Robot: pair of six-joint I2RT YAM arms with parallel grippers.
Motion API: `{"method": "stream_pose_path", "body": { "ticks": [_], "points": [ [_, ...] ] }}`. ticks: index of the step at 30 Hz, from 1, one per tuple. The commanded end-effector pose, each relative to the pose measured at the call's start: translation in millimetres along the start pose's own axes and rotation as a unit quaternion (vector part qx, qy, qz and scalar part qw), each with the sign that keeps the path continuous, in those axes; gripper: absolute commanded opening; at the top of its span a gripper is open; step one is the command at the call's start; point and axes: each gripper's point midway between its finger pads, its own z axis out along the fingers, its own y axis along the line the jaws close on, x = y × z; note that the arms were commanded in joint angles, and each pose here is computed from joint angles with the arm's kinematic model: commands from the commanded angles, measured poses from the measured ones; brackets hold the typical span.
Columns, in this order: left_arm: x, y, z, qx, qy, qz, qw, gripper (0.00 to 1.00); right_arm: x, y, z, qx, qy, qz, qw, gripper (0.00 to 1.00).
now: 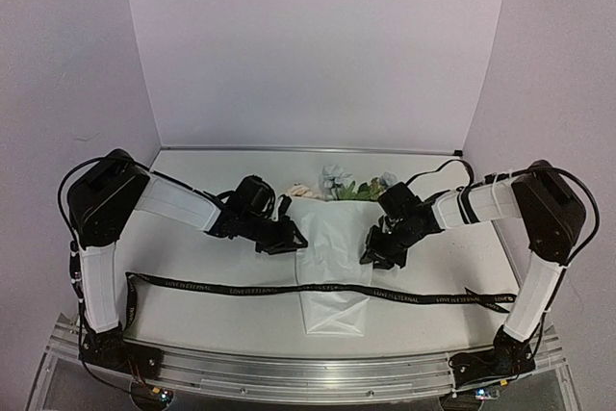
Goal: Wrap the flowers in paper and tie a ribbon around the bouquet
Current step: Move the folded bouquet to the center of the board.
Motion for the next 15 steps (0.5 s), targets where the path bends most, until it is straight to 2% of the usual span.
{"method": "stream_pose_path", "body": {
  "ticks": [1,4,8,15],
  "points": [
    [-21,-4,4,-0.01,-0.012,0.007,1.0,0.29,-22,20,-2,-0.022,-0.02,-0.014,0.999,0.13],
    [-31,-1,2,-0.018,-0.016,0.007,1.0,0.33,-32,22,0,-0.022,-0.029,-0.014,0.999,0.11],
    [-30,-9,-14,-0.028,-0.021,0.038,0.999,0.47,-43,27,4,-0.02,-0.036,-0.012,0.999,0.09],
    [11,-25,-44,-0.034,-0.004,0.099,0.994,0.58,-54,31,11,-0.015,-0.043,-0.005,0.999,0.08]
  ]
}}
